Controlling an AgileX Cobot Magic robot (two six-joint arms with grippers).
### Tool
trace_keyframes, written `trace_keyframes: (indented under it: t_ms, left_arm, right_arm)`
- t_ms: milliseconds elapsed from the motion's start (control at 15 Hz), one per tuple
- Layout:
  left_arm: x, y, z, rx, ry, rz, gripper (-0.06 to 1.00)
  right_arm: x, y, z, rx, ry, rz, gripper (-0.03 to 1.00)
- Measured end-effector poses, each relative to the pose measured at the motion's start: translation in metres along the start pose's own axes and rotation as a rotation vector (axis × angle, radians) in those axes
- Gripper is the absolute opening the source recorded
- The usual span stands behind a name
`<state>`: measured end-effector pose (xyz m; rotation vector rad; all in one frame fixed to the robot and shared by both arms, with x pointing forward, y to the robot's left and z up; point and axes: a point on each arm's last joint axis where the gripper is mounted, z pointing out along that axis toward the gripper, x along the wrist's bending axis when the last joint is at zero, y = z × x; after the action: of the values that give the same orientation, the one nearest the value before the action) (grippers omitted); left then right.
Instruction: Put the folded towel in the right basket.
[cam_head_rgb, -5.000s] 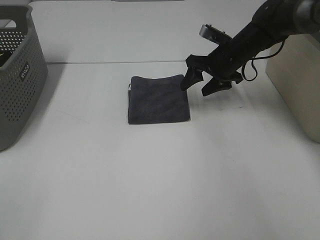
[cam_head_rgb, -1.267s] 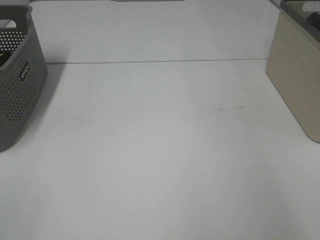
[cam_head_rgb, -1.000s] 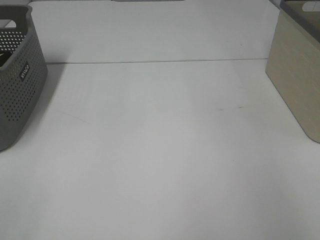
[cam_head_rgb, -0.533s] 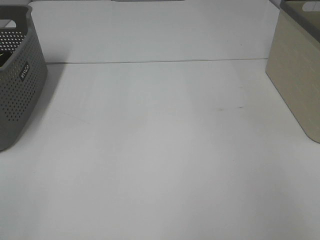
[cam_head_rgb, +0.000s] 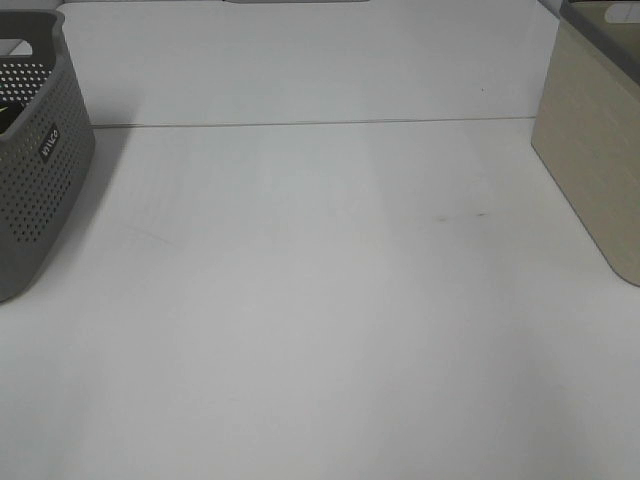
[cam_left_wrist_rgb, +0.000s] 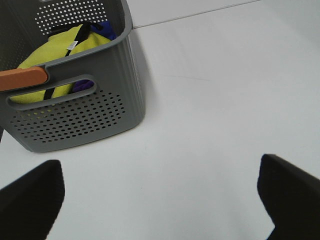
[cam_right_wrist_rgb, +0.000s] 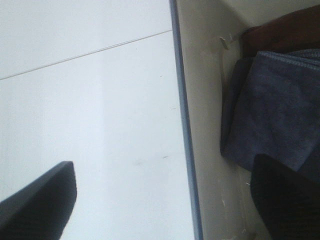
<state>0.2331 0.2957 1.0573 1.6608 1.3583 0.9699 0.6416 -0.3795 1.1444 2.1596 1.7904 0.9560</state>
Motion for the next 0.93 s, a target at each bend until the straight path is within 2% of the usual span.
trace_keyframes:
  t_ms: [200, 267, 333, 467, 733, 933]
  left_arm:
    - [0.000, 0.000, 0.000, 0.000, 0.000, 0.000, 0.99]
    - [0.000, 0.000, 0.000, 0.000, 0.000, 0.000, 0.99]
    - [0.000, 0.000, 0.000, 0.000, 0.000, 0.000, 0.99]
    - [0.000, 0.000, 0.000, 0.000, 0.000, 0.000, 0.99]
    - [0.000, 0.000, 0.000, 0.000, 0.000, 0.000, 0.99]
    - [0.000, 0.000, 0.000, 0.000, 0.000, 0.000, 0.99]
  right_arm:
    - [0.019, -0.003, -0.017, -0.023, 0.021, -0.039, 0.87]
    - [0.033, -0.009, -0.018, -0.011, 0.018, -0.078, 0.87]
    - [0.048, -0.018, -0.018, 0.010, 0.005, -0.128, 0.87]
    - [0.063, -0.038, -0.021, 0.056, -0.058, -0.185, 0.87]
    - [0.063, -0.080, -0.052, 0.076, -0.135, -0.191, 0.87]
    - [0.060, -0.133, -0.080, 0.095, -0.159, -0.196, 0.87]
